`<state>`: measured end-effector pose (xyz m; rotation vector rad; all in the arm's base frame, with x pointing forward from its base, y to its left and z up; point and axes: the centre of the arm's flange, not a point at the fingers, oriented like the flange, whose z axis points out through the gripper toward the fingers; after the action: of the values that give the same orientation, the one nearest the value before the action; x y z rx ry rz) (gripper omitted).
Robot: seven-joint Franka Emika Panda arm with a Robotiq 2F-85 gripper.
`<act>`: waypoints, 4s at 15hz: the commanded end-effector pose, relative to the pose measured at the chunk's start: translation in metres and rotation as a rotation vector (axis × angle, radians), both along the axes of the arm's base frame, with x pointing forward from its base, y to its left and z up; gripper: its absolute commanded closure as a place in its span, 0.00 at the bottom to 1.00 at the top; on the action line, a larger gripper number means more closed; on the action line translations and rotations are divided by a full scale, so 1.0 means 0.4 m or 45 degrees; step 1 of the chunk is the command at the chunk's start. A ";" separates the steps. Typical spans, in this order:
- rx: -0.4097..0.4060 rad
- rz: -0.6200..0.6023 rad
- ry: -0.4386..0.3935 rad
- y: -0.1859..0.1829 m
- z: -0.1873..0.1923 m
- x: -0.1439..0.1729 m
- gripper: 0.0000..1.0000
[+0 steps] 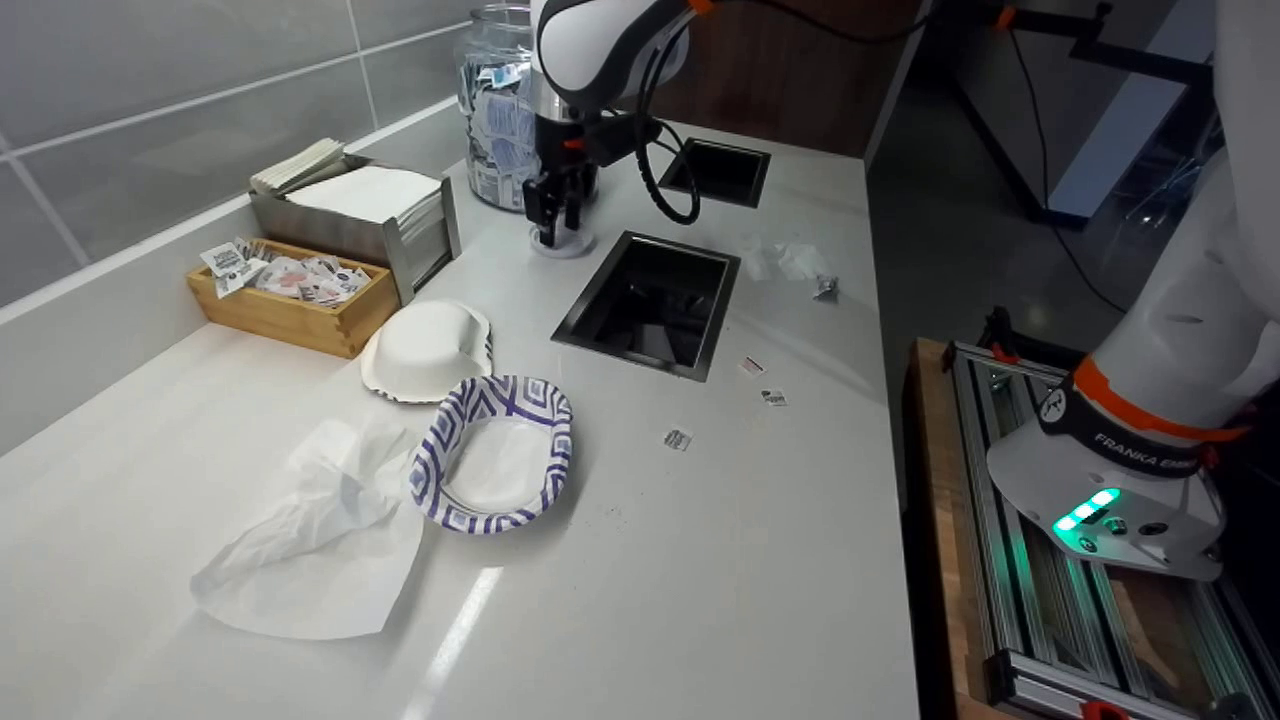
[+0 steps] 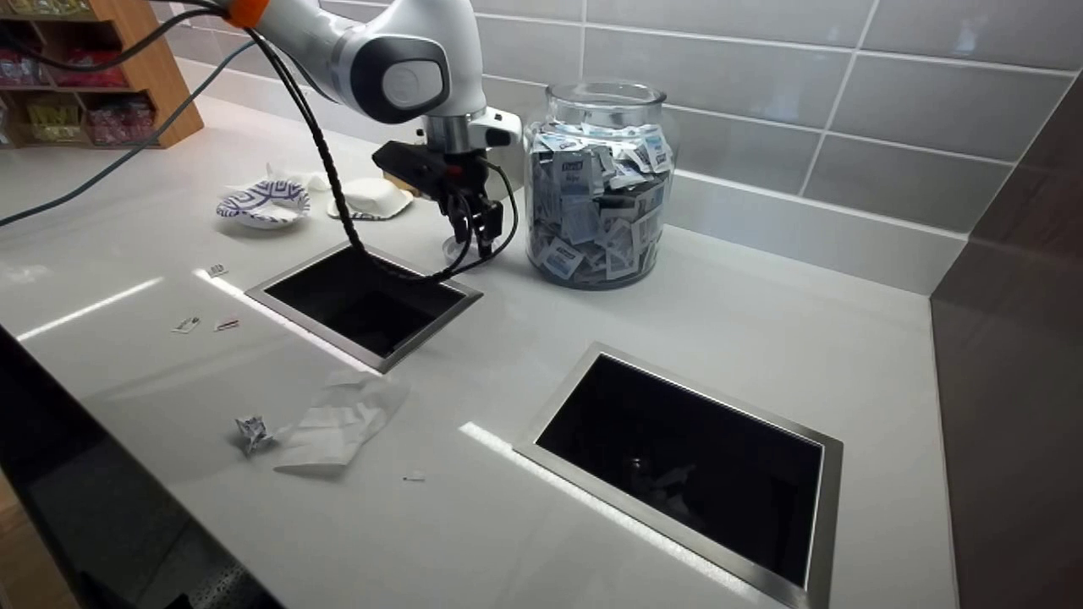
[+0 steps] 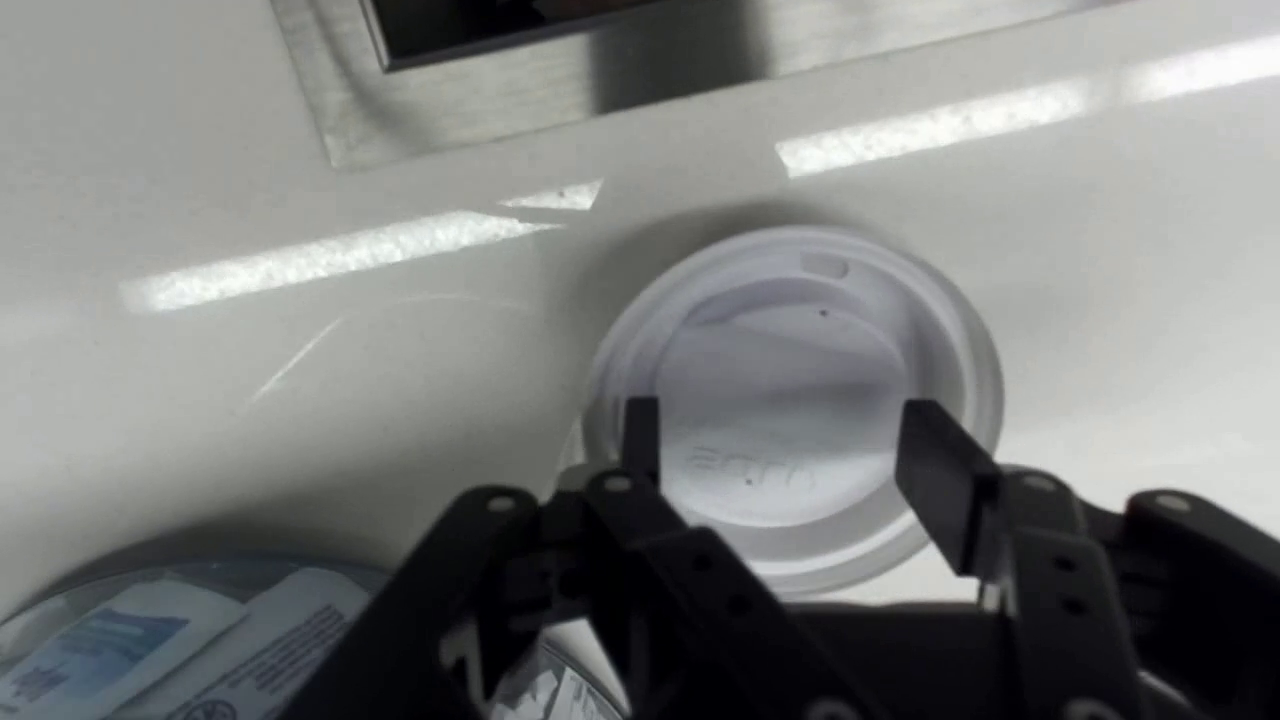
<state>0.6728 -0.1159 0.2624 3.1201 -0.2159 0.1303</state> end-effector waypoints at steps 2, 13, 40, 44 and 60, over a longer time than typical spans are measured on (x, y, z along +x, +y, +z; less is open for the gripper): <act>0.008 0.032 -0.030 0.025 0.059 -0.005 0.01; -0.032 -0.055 0.001 -0.010 -0.013 -0.014 0.00; 0.026 0.009 0.052 0.074 -0.041 0.037 1.00; -0.017 -0.027 0.073 0.085 -0.078 0.057 0.99; 0.032 -0.581 0.123 0.079 -0.178 0.063 0.99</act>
<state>0.6931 -0.0903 0.2571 3.0175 -0.8204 0.0725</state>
